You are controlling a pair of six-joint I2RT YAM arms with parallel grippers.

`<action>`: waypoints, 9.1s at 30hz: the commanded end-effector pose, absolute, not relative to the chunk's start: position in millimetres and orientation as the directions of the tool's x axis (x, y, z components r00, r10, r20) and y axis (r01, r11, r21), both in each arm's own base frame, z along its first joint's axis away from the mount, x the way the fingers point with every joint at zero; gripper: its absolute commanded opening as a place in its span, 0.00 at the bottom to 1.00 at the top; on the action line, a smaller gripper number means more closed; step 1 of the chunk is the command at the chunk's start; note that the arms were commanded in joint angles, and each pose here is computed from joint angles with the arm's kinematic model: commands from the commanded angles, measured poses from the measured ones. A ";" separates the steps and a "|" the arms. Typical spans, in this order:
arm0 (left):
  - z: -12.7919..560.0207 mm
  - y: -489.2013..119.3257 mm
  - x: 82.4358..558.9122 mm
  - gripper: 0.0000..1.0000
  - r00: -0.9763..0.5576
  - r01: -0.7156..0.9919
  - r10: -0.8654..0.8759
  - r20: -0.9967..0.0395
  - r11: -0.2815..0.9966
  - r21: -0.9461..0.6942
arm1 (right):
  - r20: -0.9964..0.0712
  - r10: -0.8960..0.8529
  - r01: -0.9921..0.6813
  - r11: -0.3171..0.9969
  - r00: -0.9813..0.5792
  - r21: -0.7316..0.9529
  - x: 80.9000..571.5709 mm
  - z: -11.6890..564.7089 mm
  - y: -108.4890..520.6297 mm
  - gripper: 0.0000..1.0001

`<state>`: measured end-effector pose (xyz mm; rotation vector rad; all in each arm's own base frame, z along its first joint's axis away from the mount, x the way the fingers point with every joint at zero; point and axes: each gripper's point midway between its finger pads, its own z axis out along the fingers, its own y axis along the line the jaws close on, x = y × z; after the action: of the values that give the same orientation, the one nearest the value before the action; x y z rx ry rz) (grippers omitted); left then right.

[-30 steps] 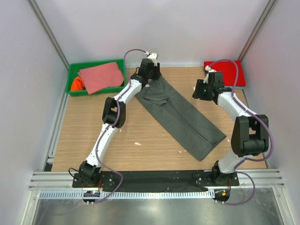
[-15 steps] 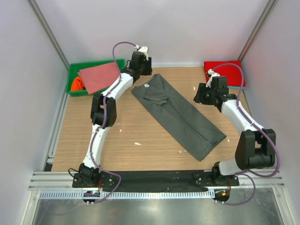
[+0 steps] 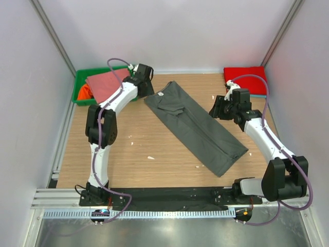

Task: Fold and stack the t-shirts
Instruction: Fold the tshirt

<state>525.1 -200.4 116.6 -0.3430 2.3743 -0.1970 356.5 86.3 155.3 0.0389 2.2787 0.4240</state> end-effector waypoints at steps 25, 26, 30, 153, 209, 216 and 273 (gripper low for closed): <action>12.8 -196.9 524.1 0.29 -0.714 -0.363 -0.411 -0.567 0.910 -0.201 | -0.722 0.138 -0.122 0.947 -0.678 0.296 349.0 150.7 88.6 0.52; 15.4 -199.2 530.8 0.24 -0.706 -0.348 -0.402 -0.583 0.914 -0.210 | -0.722 0.138 -0.122 0.948 -0.678 0.295 349.8 150.5 88.1 0.52; 11.0 -208.2 547.0 0.00 -0.713 -0.289 -0.364 -0.600 0.931 -0.222 | -0.716 0.133 -0.117 0.950 -0.685 0.288 350.2 146.4 87.2 0.52; 108.1 -276.3 141.0 0.43 -0.949 0.107 -0.092 -0.303 0.807 -0.580 | -0.217 0.244 0.058 0.779 -0.945 0.624 143.1 45.8 171.0 0.51; 46.9 -342.7 122.0 0.08 -0.976 0.202 0.156 -0.151 0.910 -0.362 | -0.192 0.252 0.081 0.779 -0.948 0.621 138.7 27.9 170.3 0.47; 39.2 -342.2 116.9 0.29 -0.980 0.195 0.162 -0.119 0.910 -0.365 | -0.148 0.233 0.088 0.767 -0.961 0.636 130.5 23.2 173.8 0.47; 0.4 -198.0 127.9 0.53 -0.914 -0.398 -0.395 0.096 0.822 -0.407 | -0.031 0.284 0.188 0.709 -0.958 0.680 112.1 0.9 182.0 0.04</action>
<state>121.4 -218.8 21.1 -0.6103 3.0435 -0.8649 113.6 190.0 12.0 0.3883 2.7687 1.1636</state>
